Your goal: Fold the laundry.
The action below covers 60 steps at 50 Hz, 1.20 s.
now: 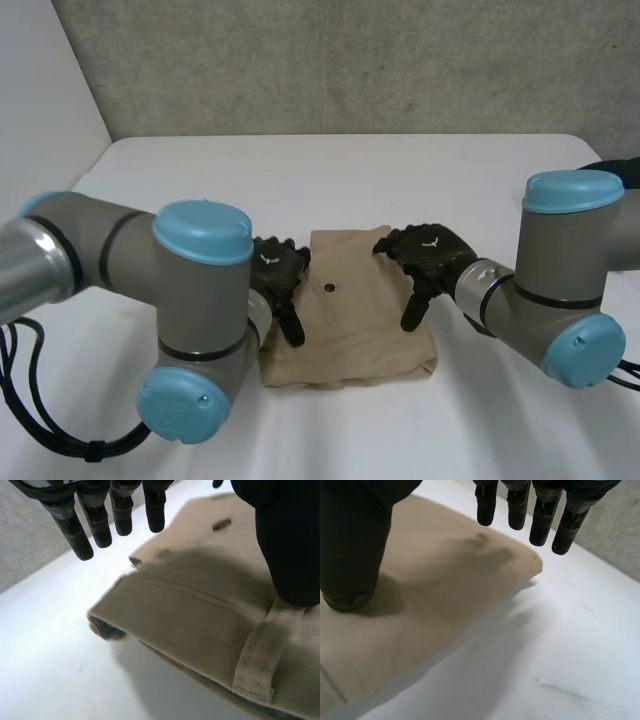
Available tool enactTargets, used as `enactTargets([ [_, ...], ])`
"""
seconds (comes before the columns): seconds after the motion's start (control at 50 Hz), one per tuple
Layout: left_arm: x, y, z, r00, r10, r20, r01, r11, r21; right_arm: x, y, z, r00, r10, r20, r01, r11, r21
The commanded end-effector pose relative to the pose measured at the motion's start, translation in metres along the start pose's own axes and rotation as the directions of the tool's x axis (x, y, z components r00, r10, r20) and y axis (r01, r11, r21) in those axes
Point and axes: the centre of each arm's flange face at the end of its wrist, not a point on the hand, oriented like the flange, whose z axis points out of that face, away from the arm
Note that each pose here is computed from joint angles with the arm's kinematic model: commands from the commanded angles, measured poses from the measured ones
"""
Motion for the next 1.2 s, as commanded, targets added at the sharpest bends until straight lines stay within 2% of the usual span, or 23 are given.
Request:
enactTargets([
  [0.02, -0.027, -0.064, -0.037, 0.996, -0.082, 0.043, 0.072, 0.977, 0.198, 0.020, -0.044, -0.039, 0.981, 0.076, -0.181, -0.042, 0.982, 0.186],
  [0.14, -0.039, -0.088, -0.060, 0.991, -0.128, 0.038, 0.113, 0.954, 0.277, 0.043, -0.037, -0.060, 0.924, 0.208, -0.322, -0.155, 0.971, 0.183],
  [0.22, -0.039, -0.092, -0.071, 0.991, -0.136, -0.002, 0.131, 0.946, 0.296, 0.041, -0.019, -0.069, 0.913, 0.250, -0.324, -0.223, 0.968, 0.118],
  [0.36, -0.045, -0.088, -0.077, 0.987, -0.156, -0.021, 0.156, 0.944, 0.290, 0.027, 0.013, -0.079, 0.901, 0.330, -0.282, -0.348, 0.937, -0.017],
  [0.44, -0.044, -0.086, -0.078, 0.985, -0.169, -0.025, 0.169, 0.944, 0.283, 0.010, 0.028, -0.082, 0.898, 0.395, -0.194, -0.414, 0.908, -0.068],
  [0.52, -0.044, -0.084, -0.077, 0.984, -0.176, -0.028, 0.177, 0.945, 0.276, 0.000, 0.036, -0.081, 0.884, 0.449, -0.131, -0.461, 0.883, -0.086],
  [0.64, -0.044, -0.081, -0.077, 0.982, -0.188, -0.033, 0.190, 0.945, 0.267, -0.006, 0.048, -0.070, 0.851, 0.515, -0.105, -0.523, 0.848, -0.086],
  [0.82, -0.043, -0.081, -0.076, 0.981, -0.191, -0.034, 0.193, 0.944, 0.267, -0.003, 0.061, -0.054, 0.844, 0.520, -0.130, -0.531, 0.845, -0.067],
  [0.96, -0.044, -0.080, -0.076, 0.981, -0.191, -0.033, 0.193, 0.945, 0.265, 0.004, 0.051, -0.053, 0.871, 0.459, -0.176, -0.466, 0.885, 0.005],
  [0.98, -0.044, -0.080, -0.076, 0.981, -0.191, -0.033, 0.193, 0.945, 0.265, -0.001, 0.037, -0.057, 0.903, 0.403, -0.149, -0.401, 0.915, 0.043],
  [1.04, -0.044, -0.080, -0.076, 0.981, -0.191, -0.033, 0.193, 0.945, 0.264, -0.015, 0.024, -0.064, 0.948, 0.298, -0.111, -0.292, 0.954, 0.067],
  [1.06, -0.044, -0.080, -0.076, 0.981, -0.191, -0.033, 0.193, 0.945, 0.265, -0.027, 0.019, -0.068, 0.975, 0.205, -0.082, -0.199, 0.977, 0.075],
  [1.14, -0.044, -0.080, -0.076, 0.981, -0.192, -0.031, 0.193, 0.944, 0.267, -0.060, 0.017, -0.073, 1.000, -0.007, -0.017, 0.008, 0.997, 0.075],
  [1.2, -0.044, -0.080, -0.075, 0.981, -0.194, -0.030, 0.195, 0.944, 0.265, -0.072, 0.017, -0.072, 0.997, -0.081, 0.006, 0.080, 0.992, 0.095],
])
